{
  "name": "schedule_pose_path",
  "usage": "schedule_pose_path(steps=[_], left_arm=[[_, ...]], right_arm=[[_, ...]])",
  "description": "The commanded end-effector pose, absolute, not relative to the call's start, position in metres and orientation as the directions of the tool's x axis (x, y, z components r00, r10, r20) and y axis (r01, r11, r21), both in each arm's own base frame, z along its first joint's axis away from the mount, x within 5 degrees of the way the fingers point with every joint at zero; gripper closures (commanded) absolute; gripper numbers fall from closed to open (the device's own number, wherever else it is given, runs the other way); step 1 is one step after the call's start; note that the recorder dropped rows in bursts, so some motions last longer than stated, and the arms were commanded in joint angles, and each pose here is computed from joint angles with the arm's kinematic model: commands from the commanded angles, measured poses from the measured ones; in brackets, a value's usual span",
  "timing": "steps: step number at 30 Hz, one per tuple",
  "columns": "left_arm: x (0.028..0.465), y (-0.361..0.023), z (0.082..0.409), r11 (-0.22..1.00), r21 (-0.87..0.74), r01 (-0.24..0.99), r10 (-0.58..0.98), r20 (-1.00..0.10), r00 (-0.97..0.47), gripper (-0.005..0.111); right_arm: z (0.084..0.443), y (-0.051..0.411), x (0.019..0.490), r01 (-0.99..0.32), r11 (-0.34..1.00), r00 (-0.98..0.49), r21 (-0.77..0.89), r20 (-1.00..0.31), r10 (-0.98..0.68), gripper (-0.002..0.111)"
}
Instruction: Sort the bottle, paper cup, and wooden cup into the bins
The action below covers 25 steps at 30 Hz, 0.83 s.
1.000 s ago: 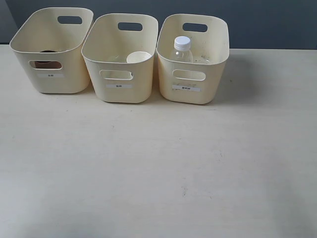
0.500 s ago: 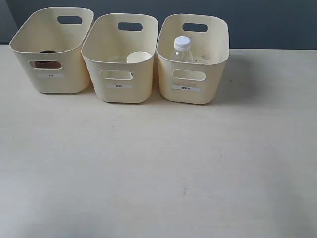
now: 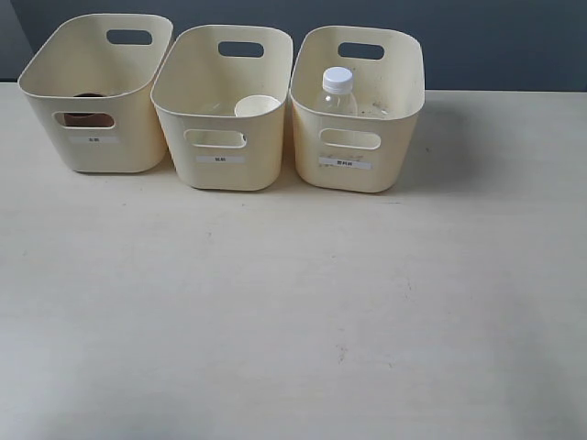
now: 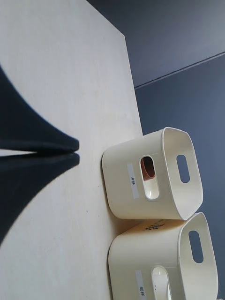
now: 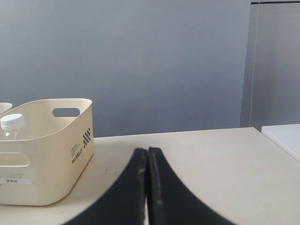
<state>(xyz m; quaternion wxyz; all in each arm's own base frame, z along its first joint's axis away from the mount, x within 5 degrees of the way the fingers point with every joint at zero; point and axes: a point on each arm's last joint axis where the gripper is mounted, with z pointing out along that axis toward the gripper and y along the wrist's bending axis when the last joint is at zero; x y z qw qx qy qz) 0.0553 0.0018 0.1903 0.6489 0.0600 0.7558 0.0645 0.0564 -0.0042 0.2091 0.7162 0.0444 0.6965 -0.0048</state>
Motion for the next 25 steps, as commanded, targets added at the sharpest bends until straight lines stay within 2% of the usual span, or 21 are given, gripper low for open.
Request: schedule_pose_path(steps=[1, 25], left_arm=[[0.0555, 0.0014, 0.1922, 0.986, 0.168, 0.01, 0.167, -0.975, -0.144, 0.107], [0.0555, 0.0014, 0.1922, 0.986, 0.168, 0.01, 0.167, -0.975, -0.144, 0.107]], right_arm=[[0.2086, -0.0044, 0.0563, 0.073, 0.996, 0.04, 0.05, -0.998, 0.047, 0.109], [0.2085, -0.0044, 0.0563, 0.072, 0.996, 0.04, 0.054, -0.998, 0.051, 0.109]])
